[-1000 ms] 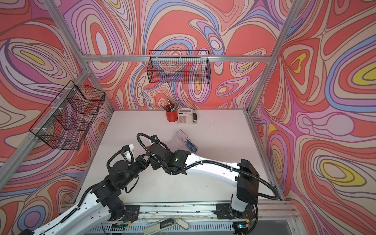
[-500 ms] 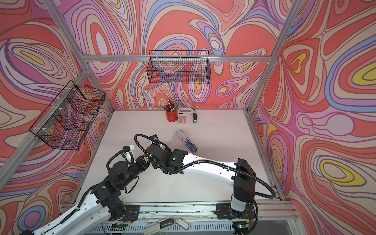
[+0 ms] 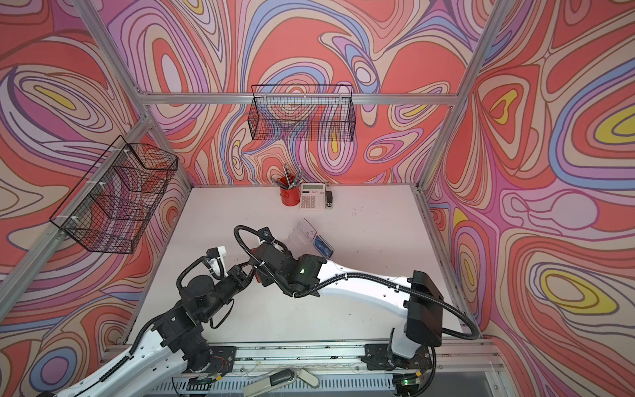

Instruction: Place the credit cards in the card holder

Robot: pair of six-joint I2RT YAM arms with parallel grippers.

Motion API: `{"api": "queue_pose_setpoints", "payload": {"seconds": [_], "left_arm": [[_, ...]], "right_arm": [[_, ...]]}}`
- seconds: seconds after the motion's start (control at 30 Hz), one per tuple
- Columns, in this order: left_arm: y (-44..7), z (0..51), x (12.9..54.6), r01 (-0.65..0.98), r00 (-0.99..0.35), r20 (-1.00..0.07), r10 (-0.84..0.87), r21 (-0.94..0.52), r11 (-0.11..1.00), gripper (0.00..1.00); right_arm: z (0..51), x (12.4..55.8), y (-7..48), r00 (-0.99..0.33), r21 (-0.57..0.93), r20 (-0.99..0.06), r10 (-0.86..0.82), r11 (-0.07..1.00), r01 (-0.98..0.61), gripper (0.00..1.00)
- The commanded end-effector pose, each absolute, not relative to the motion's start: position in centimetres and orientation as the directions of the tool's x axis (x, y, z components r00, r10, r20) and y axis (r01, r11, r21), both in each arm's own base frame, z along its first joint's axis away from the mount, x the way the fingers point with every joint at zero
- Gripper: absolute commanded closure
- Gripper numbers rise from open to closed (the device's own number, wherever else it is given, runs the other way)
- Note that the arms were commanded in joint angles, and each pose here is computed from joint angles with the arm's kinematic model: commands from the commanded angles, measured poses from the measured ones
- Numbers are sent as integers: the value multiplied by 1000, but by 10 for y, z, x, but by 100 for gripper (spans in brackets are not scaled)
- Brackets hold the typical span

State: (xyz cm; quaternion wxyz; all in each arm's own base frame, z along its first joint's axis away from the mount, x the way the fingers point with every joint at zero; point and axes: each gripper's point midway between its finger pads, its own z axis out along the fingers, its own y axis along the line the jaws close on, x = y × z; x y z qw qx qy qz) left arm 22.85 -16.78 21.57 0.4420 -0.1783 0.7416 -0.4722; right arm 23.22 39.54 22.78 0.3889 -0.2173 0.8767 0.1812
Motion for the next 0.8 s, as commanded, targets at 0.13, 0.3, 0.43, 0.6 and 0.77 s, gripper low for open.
{"api": "queue_pose_setpoints", "payload": {"seconds": [0.13, 0.3, 0.43, 0.6, 0.77], "left_arm": [[-159, 209, 228, 131, -521, -483, -704, -860, 493, 100], [-157, 212, 223, 154, -517, -486, -704, -862, 482, 100], [-162, 217, 218, 217, -524, -465, -714, -883, 415, 100], [-167, 226, 214, 272, -530, -465, -709, -885, 378, 100], [-176, 235, 214, 332, -537, -448, -715, -891, 309, 100]], "right_arm": [[257, 237, 366, -560, 179, -819, -128, 870, -460, 100], [271, 236, 352, -540, 231, -840, -46, 871, -434, 100], [277, 239, 339, -542, 301, -840, 37, 862, -408, 100], [276, 248, 325, -575, 407, -809, 123, 822, -398, 100], [272, 263, 300, -591, 471, -782, 198, 810, -350, 100]]}}
